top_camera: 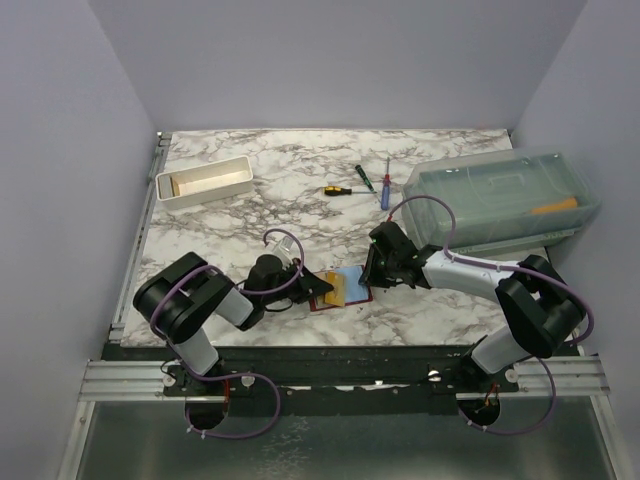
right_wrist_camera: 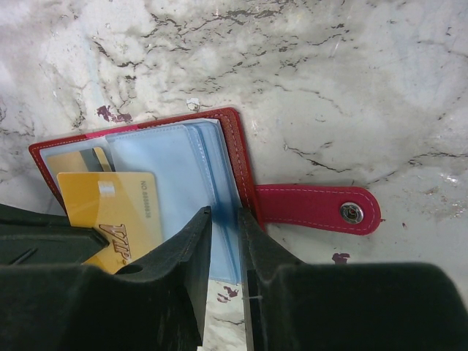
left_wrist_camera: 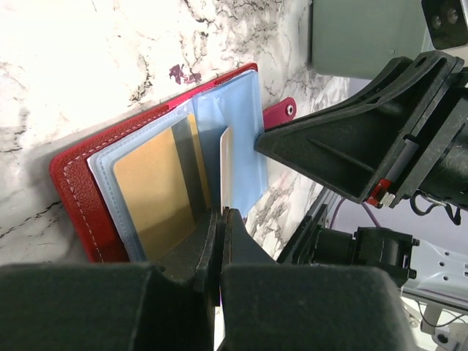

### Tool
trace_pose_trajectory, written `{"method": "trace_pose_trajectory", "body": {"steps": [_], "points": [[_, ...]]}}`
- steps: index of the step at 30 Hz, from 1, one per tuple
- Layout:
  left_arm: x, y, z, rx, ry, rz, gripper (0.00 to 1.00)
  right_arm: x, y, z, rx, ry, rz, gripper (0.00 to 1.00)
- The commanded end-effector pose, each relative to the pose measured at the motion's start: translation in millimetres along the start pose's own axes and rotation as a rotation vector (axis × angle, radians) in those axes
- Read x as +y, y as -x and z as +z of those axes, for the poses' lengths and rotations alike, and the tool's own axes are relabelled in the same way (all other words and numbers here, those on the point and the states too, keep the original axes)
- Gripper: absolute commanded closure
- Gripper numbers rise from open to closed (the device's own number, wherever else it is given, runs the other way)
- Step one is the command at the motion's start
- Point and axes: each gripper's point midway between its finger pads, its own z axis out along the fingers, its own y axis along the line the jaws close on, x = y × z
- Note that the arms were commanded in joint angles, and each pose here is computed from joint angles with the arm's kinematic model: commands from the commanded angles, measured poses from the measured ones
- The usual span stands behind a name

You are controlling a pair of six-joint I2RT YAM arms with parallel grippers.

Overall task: Put the credit cards into the card holder
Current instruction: Insert the credit card into the card holder.

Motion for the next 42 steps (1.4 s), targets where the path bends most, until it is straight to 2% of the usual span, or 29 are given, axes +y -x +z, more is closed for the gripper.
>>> {"method": "trace_pose_trajectory", "body": {"steps": [1, 14, 30, 40, 42], "points": [[1, 8, 3, -0.084, -0.007, 0.023, 1.00, -51, -50, -2, 0.161, -0.172, -0.040, 0.75], [15, 14, 2, -0.139, 0.038, 0.086, 1.00, -53, -52, -2, 0.168, -0.174, -0.037, 0.75], [21, 2, 12, -0.174, 0.012, -0.013, 1.00, -51, -53, -2, 0.169, -0.163, -0.028, 0.75], [24, -7, 11, -0.270, 0.036, 0.017, 1.00, -44, -60, -5, 0.186, -0.114, -0.002, 0.75], [25, -13, 17, -0.254, 0.049, -0.002, 1.00, -44, -59, -6, 0.185, -0.110, 0.002, 0.75]]}}
